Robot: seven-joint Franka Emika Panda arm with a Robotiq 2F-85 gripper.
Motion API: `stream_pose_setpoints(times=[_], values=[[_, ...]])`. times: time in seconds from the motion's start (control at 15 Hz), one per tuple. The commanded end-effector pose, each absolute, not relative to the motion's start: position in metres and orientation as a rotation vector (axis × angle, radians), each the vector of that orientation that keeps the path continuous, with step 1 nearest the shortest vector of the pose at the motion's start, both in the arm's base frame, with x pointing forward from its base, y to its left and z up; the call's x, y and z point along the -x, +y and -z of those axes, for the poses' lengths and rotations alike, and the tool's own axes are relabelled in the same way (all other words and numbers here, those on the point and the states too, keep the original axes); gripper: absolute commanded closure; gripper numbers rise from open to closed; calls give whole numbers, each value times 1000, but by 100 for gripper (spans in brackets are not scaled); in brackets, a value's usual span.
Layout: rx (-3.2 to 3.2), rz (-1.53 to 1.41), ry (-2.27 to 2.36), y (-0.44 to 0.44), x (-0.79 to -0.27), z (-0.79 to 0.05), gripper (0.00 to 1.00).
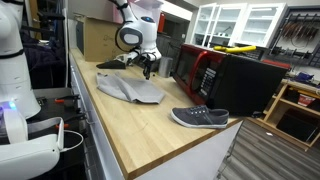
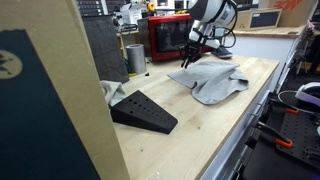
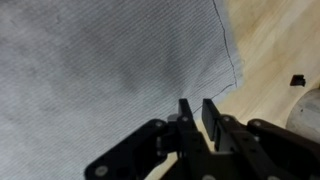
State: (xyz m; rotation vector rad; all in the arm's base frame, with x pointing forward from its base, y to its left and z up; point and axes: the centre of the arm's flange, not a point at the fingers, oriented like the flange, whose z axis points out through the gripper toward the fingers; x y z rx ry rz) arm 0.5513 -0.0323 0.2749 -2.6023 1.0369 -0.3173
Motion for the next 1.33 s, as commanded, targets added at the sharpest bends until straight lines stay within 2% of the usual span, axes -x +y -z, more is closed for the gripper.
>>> stream_pose_setpoints(times=[0.0, 1.27], values=[[2596, 294, 1046, -22, -577, -256, 100], [2557, 142, 922, 41, -608, -211, 100]])
